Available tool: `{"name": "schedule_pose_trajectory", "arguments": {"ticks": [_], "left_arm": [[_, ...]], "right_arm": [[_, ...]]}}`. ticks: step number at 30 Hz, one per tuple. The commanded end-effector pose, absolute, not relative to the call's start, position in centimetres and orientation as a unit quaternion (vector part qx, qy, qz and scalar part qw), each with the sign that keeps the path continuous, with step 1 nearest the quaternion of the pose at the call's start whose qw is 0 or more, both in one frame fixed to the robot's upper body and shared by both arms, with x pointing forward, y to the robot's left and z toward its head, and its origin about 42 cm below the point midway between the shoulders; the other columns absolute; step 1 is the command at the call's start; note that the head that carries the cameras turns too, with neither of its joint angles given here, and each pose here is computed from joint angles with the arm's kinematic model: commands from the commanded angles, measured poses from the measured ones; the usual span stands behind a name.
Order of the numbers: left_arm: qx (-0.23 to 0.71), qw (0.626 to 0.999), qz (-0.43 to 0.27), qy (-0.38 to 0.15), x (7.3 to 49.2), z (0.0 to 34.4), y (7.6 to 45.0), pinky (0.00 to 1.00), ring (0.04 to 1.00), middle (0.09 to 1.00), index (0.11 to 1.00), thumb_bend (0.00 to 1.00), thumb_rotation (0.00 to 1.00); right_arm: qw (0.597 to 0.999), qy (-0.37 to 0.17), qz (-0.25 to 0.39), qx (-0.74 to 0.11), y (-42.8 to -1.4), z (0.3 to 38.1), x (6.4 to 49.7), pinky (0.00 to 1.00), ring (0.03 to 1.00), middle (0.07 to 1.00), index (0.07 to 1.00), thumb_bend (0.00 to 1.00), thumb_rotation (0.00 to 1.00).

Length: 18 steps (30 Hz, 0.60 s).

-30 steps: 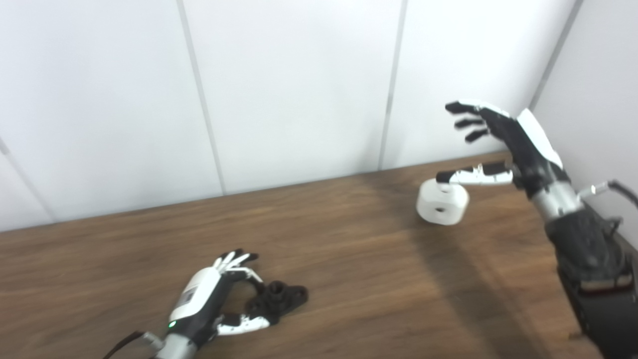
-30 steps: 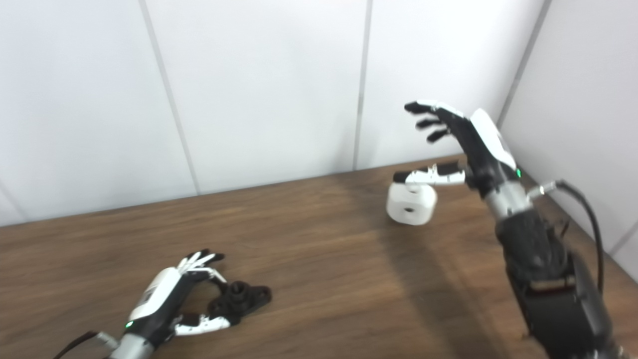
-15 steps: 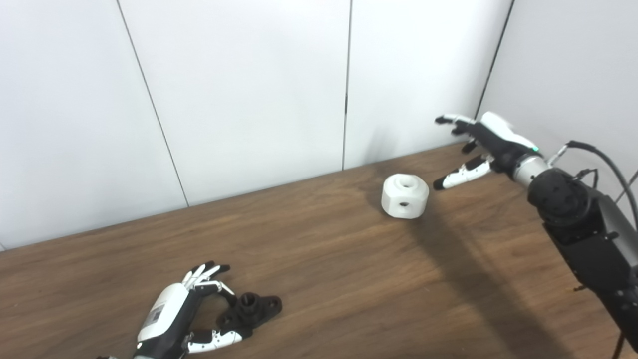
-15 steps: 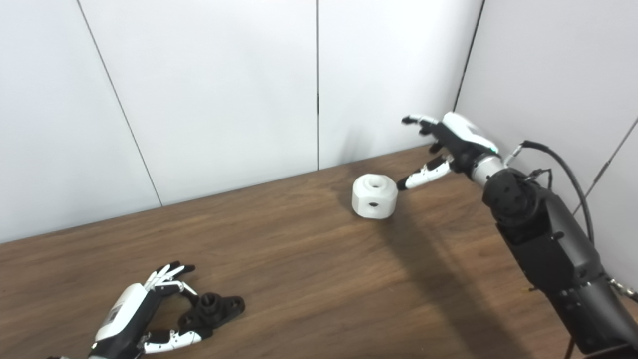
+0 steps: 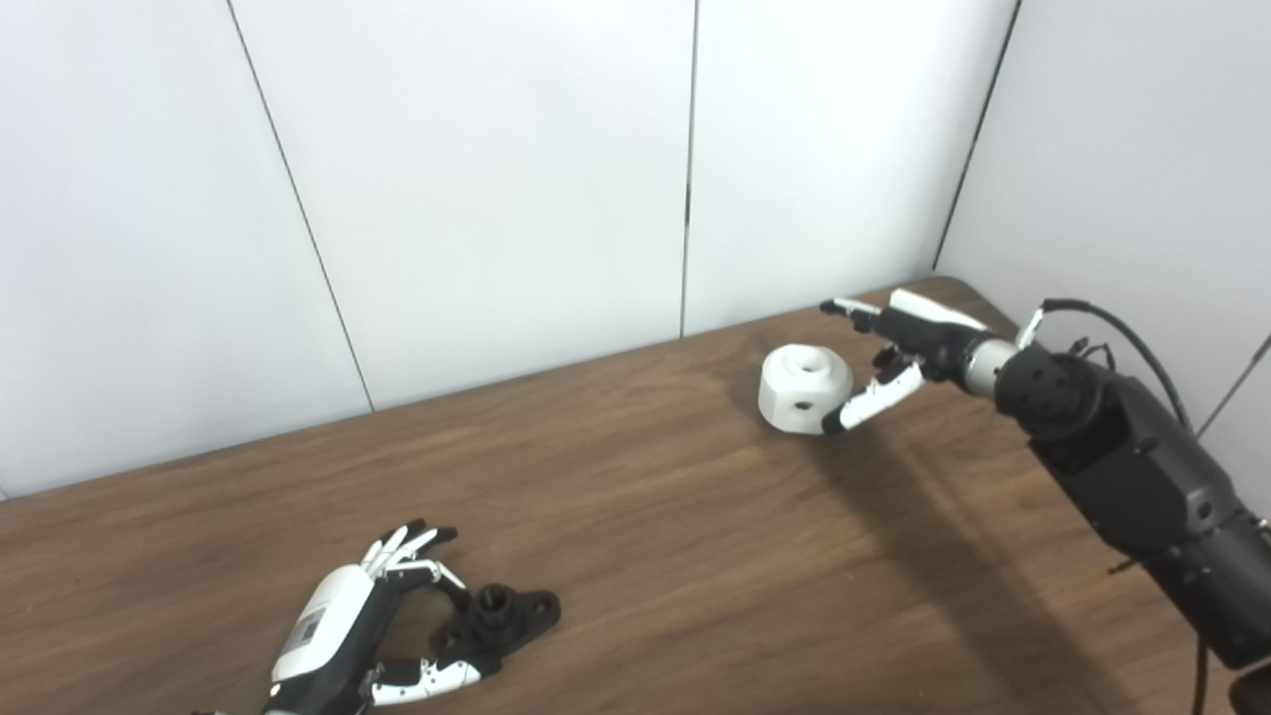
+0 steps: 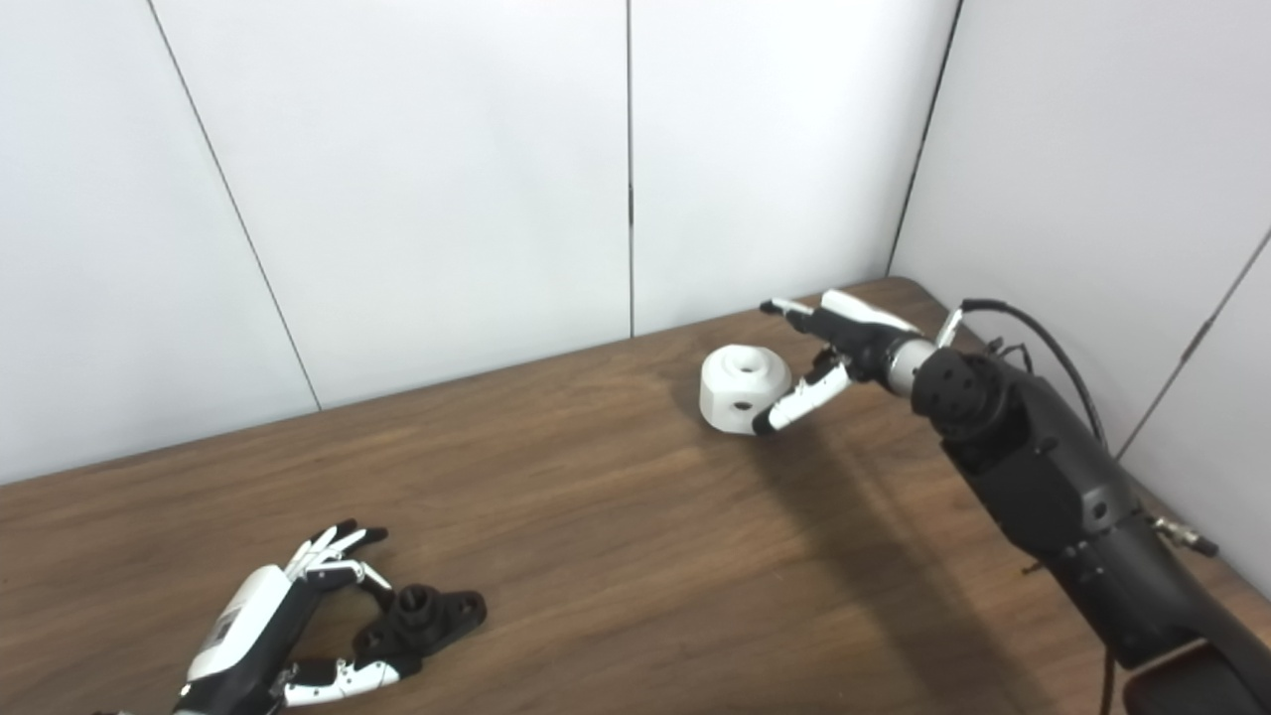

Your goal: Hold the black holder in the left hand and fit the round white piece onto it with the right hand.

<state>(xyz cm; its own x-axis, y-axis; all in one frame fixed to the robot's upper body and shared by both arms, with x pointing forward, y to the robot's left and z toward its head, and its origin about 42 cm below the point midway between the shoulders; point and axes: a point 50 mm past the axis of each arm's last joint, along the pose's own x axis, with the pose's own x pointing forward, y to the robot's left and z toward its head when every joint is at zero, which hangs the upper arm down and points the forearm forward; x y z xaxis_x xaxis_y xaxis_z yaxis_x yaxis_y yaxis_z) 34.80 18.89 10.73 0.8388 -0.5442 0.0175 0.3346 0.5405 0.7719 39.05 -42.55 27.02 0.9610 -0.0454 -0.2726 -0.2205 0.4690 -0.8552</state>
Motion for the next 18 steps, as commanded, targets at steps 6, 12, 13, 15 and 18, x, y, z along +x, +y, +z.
{"name": "schedule_pose_trajectory", "arguments": {"ticks": [6, 12, 13, 15, 18], "left_arm": [[0.413, 0.855, -0.314, -0.011, 30.4, 4.9, 20.5, 1.00, 0.990, 0.903, 0.486, 0.52, 0.05], [0.418, 0.850, -0.319, -0.010, 30.1, 4.9, 20.5, 1.00, 0.987, 0.906, 0.486, 0.52, 0.05], [0.419, 0.850, -0.320, -0.011, 30.1, 5.0, 20.5, 1.00, 0.987, 0.905, 0.486, 0.52, 0.05], [0.420, 0.849, -0.320, -0.010, 30.0, 5.1, 20.5, 1.00, 0.988, 0.906, 0.486, 0.52, 0.05], [0.419, 0.850, -0.320, -0.009, 30.0, 5.2, 20.5, 1.00, 0.988, 0.905, 0.486, 0.52, 0.05]], "right_arm": [[0.842, 0.119, 0.036, -0.525, -42.4, 28.5, 40.3, 0.78, 0.976, 1.000, 1.000, 0.97, 0.34], [0.847, 0.122, 0.035, -0.517, -42.4, 27.1, 40.6, 0.86, 1.000, 1.000, 0.995, 0.96, 0.32], [0.849, 0.120, 0.034, -0.514, -42.4, 27.0, 40.6, 0.86, 1.000, 1.000, 0.993, 0.95, 0.31], [0.850, 0.120, 0.031, -0.513, -42.5, 26.5, 40.7, 0.86, 0.995, 1.000, 0.990, 0.94, 0.31], [0.849, 0.116, 0.025, -0.514, -42.7, 26.0, 40.7, 0.83, 0.980, 0.998, 0.984, 0.93, 0.31]]}}
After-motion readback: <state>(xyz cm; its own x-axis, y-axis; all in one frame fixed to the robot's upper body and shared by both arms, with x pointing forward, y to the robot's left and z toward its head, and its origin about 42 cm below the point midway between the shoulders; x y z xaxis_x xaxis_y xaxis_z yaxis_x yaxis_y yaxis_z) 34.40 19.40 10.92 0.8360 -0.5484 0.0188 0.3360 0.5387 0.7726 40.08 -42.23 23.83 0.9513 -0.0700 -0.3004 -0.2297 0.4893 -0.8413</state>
